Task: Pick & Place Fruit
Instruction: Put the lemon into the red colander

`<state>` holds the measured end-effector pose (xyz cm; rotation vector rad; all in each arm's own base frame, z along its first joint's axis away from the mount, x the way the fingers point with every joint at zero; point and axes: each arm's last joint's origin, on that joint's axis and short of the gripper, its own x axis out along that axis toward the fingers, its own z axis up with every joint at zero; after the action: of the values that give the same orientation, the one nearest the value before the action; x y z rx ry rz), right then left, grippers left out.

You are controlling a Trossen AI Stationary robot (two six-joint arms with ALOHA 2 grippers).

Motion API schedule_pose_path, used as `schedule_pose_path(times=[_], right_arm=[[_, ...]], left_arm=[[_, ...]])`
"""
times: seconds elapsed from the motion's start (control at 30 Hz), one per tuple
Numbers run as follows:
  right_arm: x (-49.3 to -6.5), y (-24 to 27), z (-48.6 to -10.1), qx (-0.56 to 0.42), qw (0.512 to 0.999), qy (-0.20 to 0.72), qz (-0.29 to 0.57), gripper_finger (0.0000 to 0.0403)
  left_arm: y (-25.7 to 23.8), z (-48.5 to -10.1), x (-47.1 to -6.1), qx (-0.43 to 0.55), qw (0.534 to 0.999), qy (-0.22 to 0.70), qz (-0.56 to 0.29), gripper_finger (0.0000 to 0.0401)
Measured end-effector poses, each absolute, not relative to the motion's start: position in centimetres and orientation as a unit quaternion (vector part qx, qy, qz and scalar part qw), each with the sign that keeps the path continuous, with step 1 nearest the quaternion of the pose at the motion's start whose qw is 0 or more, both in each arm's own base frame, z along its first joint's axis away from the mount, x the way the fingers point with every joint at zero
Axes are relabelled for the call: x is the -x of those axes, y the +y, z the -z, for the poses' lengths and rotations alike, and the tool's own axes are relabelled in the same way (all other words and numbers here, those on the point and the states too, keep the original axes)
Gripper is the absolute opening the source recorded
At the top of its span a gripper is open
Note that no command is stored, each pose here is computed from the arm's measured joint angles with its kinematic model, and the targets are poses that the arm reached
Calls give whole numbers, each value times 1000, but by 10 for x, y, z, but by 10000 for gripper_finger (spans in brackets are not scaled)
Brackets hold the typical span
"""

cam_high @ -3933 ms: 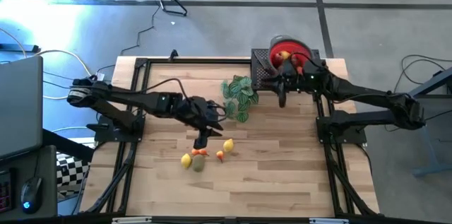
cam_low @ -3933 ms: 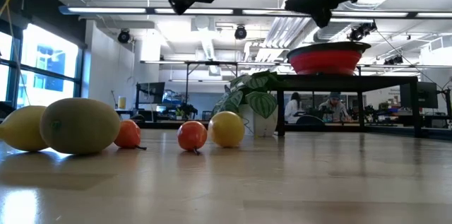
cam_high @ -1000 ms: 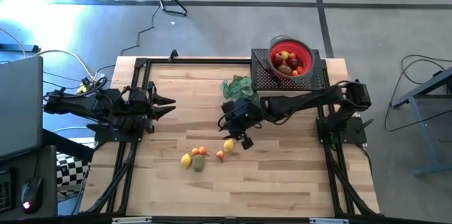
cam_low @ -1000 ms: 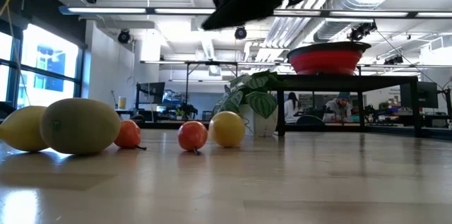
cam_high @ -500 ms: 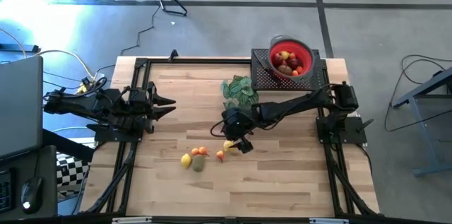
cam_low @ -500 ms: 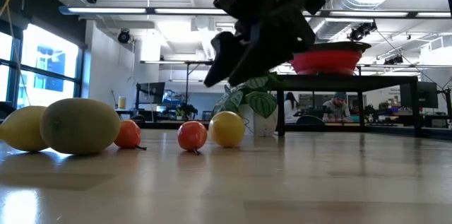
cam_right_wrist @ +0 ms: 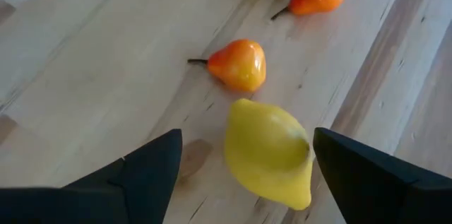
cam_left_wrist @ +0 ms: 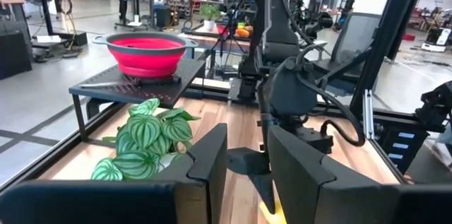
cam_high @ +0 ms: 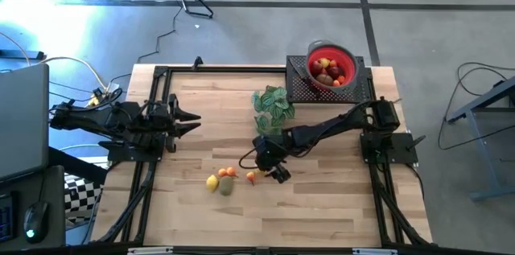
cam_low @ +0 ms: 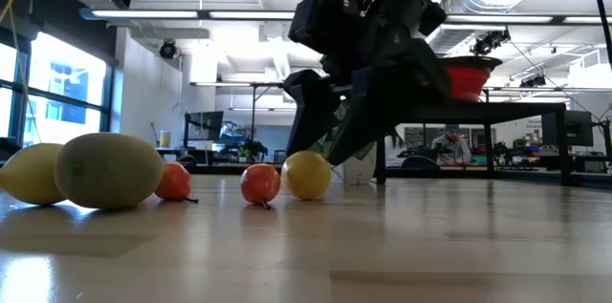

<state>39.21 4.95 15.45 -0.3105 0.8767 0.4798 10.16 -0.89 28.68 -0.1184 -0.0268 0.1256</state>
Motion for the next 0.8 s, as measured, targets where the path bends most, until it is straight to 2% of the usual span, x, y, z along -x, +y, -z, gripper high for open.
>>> schedule_pose_path(times=[0.6,0.8], right_arm=[[-398,49,-135,156,865,428,-212,311],[-398,48,-134,159,863,433,-205,285]], left_arm=[[-9,-287,-102,67,996,-13,-62,99],[-9,-286,-102,69,996,-9,-62,99]])
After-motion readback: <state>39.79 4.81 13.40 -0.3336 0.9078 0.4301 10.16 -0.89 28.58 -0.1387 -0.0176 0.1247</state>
